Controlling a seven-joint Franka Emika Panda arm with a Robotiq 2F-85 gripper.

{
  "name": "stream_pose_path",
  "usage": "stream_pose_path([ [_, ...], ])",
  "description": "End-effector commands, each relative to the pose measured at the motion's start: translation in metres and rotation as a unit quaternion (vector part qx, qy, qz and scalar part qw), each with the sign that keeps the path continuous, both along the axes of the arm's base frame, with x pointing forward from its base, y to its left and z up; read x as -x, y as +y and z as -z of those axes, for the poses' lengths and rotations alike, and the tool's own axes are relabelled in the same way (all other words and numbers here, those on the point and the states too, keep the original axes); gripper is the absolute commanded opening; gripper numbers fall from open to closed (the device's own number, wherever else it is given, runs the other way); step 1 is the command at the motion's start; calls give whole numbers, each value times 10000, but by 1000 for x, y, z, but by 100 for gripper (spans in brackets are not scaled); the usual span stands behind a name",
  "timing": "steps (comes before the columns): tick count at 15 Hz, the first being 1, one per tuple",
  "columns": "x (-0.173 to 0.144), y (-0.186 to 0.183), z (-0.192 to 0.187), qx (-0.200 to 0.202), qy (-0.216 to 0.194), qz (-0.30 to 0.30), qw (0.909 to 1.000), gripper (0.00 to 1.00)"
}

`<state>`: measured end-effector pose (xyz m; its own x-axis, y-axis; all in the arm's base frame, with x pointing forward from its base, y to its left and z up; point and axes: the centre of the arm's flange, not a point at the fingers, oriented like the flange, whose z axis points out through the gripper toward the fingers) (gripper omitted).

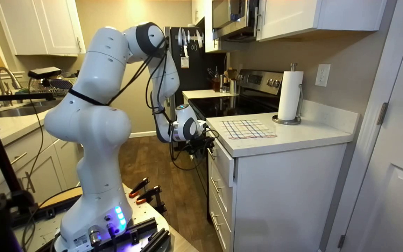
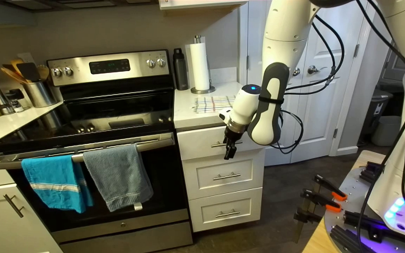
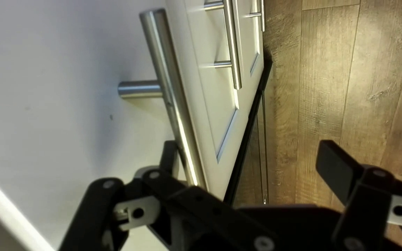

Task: Open the top right drawer

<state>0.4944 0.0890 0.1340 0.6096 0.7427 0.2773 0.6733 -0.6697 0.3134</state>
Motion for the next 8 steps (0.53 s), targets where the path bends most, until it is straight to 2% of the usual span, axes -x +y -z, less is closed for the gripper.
stream_pose_path([
  [1, 56, 48, 22, 31, 592, -487, 9971, 100],
  [8, 56, 64, 26, 420, 635, -975, 9923, 100],
])
